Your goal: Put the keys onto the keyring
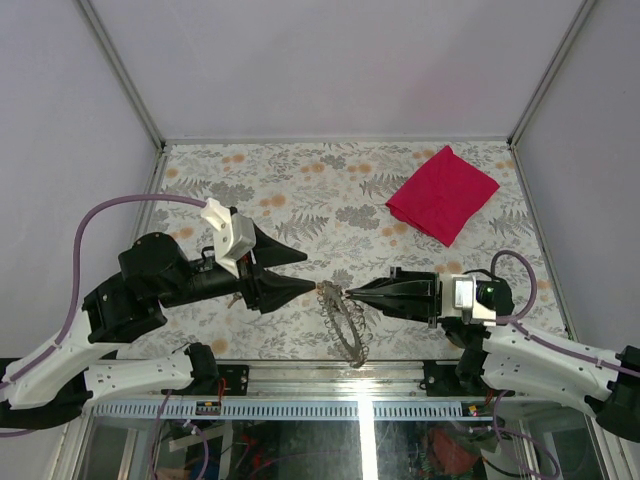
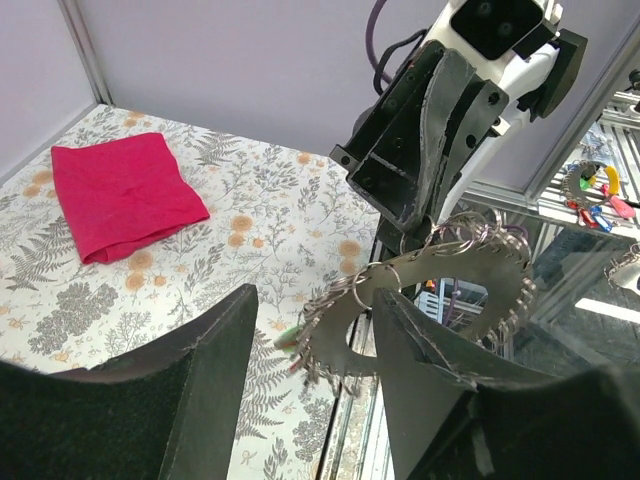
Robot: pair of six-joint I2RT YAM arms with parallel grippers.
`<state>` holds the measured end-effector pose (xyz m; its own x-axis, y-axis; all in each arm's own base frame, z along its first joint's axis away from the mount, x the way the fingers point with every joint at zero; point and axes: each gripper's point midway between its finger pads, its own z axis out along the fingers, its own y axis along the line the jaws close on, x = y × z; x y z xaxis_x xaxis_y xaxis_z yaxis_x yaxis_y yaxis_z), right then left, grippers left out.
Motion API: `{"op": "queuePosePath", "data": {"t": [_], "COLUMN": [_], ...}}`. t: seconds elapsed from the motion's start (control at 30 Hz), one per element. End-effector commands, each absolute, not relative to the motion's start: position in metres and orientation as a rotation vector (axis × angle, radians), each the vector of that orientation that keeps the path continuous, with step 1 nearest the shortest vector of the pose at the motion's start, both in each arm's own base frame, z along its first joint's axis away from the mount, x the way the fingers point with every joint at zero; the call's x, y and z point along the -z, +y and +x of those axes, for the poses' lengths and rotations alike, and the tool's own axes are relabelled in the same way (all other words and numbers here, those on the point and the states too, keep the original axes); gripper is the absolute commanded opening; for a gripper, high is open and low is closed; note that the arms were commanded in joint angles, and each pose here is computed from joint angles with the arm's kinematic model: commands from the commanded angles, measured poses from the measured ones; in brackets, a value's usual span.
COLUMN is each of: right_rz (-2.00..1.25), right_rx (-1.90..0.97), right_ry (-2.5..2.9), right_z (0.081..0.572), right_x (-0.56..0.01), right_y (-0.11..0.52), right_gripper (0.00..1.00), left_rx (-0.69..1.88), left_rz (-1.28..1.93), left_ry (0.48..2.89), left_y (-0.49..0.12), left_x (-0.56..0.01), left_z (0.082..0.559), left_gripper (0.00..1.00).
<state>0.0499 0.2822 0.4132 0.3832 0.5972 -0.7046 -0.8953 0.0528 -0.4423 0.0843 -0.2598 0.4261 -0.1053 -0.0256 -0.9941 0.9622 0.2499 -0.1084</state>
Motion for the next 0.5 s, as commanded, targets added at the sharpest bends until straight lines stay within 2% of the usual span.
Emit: {"op": "queuePosePath", "data": {"t": [0.0, 0.47], "right_rz": [-0.764, -0.544], "right_rx": [-1.247, -1.540], "right_ry": [0.150, 0.339], "right_z": [0.031, 0.055], "right_x": [-0.468, -0.479], "right_y": [0.247, 0.252], "right_gripper": [0.00, 0.00], "left_rx": [1.135, 1.148], "left_rz": [0.903, 0.902], "left_ry": [1.314, 1.291], "left_y": [-0.264, -0.263], "left_x": [-0.445, -0.449], "left_z": [0.086, 0.083], "left_gripper": [0.51, 0.53]}}
